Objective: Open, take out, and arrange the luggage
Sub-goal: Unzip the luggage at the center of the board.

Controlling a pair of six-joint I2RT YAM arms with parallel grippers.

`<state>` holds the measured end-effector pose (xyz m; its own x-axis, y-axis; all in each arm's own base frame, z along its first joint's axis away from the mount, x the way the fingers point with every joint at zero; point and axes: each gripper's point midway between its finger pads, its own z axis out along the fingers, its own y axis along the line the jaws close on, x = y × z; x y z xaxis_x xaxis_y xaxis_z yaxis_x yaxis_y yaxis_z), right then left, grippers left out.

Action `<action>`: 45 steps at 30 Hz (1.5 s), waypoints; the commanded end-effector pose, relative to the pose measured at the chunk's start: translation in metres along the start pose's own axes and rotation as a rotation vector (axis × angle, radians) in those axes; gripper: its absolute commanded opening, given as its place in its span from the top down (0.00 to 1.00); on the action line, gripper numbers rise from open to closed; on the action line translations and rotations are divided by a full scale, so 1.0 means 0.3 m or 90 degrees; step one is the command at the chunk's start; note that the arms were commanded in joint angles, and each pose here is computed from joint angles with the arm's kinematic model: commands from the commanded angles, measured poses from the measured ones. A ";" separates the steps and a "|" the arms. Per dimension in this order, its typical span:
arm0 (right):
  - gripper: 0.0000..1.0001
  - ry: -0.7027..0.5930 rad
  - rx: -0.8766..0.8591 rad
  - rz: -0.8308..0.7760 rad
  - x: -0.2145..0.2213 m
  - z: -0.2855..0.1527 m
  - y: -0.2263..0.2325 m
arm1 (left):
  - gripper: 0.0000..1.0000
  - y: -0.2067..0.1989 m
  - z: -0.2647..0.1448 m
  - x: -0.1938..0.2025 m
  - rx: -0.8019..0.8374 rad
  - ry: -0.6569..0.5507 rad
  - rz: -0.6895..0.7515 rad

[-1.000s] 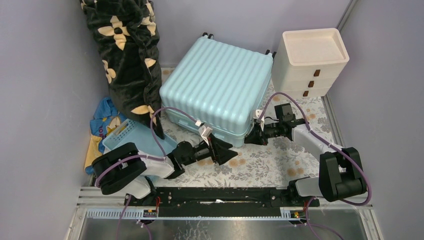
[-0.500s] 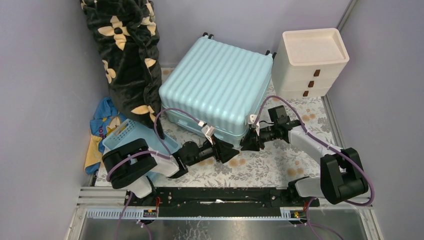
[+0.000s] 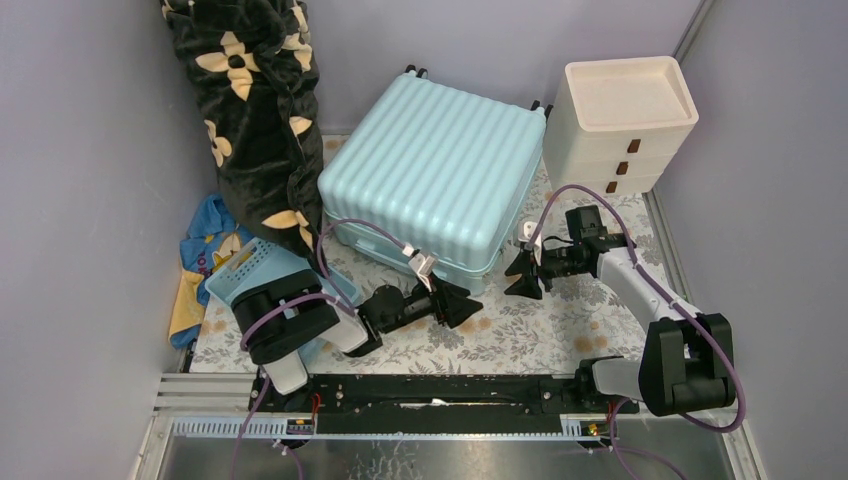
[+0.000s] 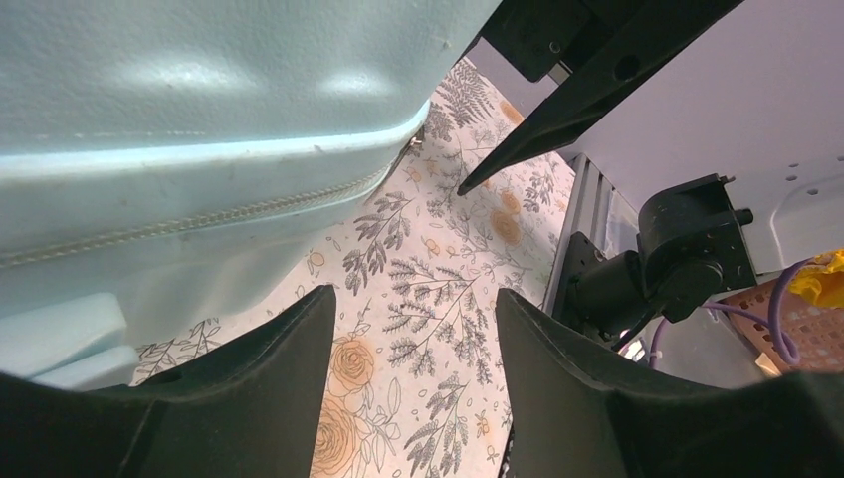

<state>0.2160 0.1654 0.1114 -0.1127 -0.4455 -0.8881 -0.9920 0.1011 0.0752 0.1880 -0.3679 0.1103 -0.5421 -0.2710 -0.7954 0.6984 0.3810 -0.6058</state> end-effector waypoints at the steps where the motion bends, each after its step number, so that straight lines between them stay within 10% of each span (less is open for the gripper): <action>1: 0.44 -0.028 -0.009 -0.016 -0.051 -0.016 0.002 | 0.33 -0.070 0.033 -0.100 0.043 -0.094 0.006; 17: 0.45 -0.074 0.008 0.014 -0.087 -0.007 -0.013 | 0.34 -0.001 0.100 -0.111 -0.018 -0.148 -0.038; 29: 0.77 -0.075 -0.010 0.077 -0.061 0.023 -0.022 | 0.34 0.034 0.104 -0.137 -0.054 -0.186 -0.092; 45: 0.84 -0.021 0.009 0.087 -0.012 0.107 -0.045 | 0.35 0.021 0.088 -0.211 -0.060 -0.232 -0.110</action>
<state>0.2197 0.1899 0.1005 -0.2602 -0.3887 -0.8838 -0.9650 0.1352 0.2246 0.2112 -0.3884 0.1186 -0.5619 -0.4819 -0.6723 0.5644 0.3708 -0.7375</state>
